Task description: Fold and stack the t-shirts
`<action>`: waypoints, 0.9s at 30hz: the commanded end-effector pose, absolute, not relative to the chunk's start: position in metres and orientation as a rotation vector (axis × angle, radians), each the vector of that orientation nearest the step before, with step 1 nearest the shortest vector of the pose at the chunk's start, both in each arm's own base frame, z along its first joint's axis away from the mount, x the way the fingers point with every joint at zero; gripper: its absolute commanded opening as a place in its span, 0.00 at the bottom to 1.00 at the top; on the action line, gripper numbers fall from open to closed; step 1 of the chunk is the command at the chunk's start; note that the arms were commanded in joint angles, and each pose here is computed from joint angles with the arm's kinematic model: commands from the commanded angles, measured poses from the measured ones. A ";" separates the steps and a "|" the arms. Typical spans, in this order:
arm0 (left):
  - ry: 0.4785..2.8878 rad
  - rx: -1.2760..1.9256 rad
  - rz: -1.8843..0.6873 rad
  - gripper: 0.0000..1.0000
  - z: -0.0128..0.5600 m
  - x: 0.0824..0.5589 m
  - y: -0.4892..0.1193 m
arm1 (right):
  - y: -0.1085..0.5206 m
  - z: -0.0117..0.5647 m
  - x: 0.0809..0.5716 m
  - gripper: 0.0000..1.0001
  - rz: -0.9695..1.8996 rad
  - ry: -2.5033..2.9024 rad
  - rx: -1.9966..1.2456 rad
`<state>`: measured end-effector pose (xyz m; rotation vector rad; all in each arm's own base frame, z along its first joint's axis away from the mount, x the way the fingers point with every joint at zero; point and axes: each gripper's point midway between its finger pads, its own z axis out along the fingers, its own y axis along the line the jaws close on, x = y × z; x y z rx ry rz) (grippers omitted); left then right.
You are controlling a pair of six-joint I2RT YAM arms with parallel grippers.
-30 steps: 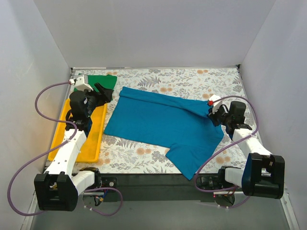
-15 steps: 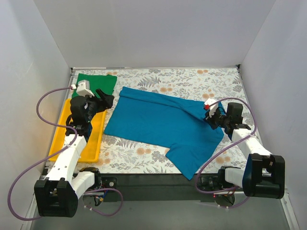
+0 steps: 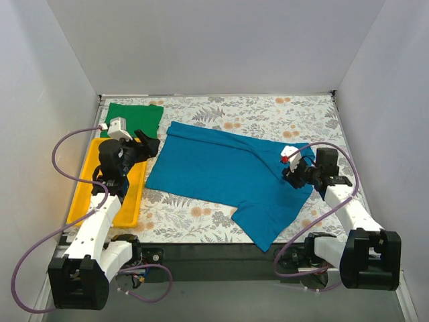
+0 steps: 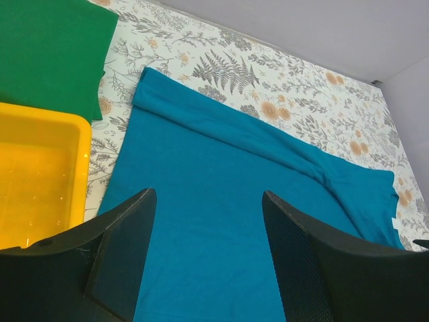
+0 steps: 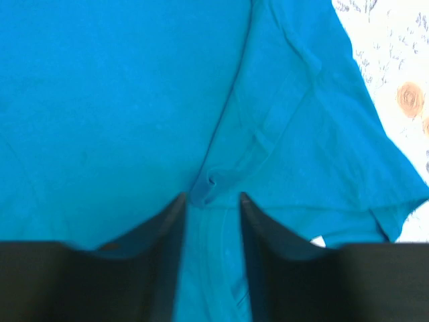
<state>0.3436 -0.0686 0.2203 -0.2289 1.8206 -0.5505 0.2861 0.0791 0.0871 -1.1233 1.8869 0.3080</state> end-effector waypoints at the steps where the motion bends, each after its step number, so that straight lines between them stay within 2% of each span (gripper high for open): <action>1: 1.801 -0.198 -0.543 0.63 0.225 0.335 -0.069 | 0.071 0.094 0.274 0.49 0.223 1.870 -1.205; 2: 1.799 -0.197 -0.540 0.63 0.225 0.334 -0.068 | 0.068 0.104 0.277 0.67 0.187 1.853 -1.184; 3: 1.800 -0.196 -0.544 0.63 0.225 0.333 -0.069 | 0.067 0.116 0.285 0.72 0.184 1.866 -1.114; 5: 1.798 -0.189 -0.545 0.63 0.225 0.331 -0.070 | 0.066 0.122 0.300 0.74 0.201 1.913 -1.027; 8: 1.815 -0.175 -0.537 0.64 0.223 0.326 -0.071 | 0.078 0.142 0.328 0.73 0.359 1.995 -0.825; 9: 1.830 -0.177 -0.528 0.63 0.220 0.324 -0.071 | 0.082 0.125 0.334 0.73 0.440 2.075 -0.775; 10: 1.830 -0.174 -0.512 0.63 0.220 0.322 -0.069 | 0.089 0.133 0.345 0.73 0.512 2.095 -0.692; 12: 1.843 -0.173 -0.501 0.63 0.216 0.316 -0.068 | 0.093 0.112 0.357 0.68 0.593 2.177 -0.636; 17: 1.856 -0.159 -0.519 0.63 0.212 0.313 -0.073 | 0.103 0.093 0.389 0.63 0.620 2.243 -0.632; 27: 1.874 -0.156 -0.534 0.63 0.206 0.315 -0.076 | 0.102 0.059 0.408 0.57 0.632 2.337 -0.624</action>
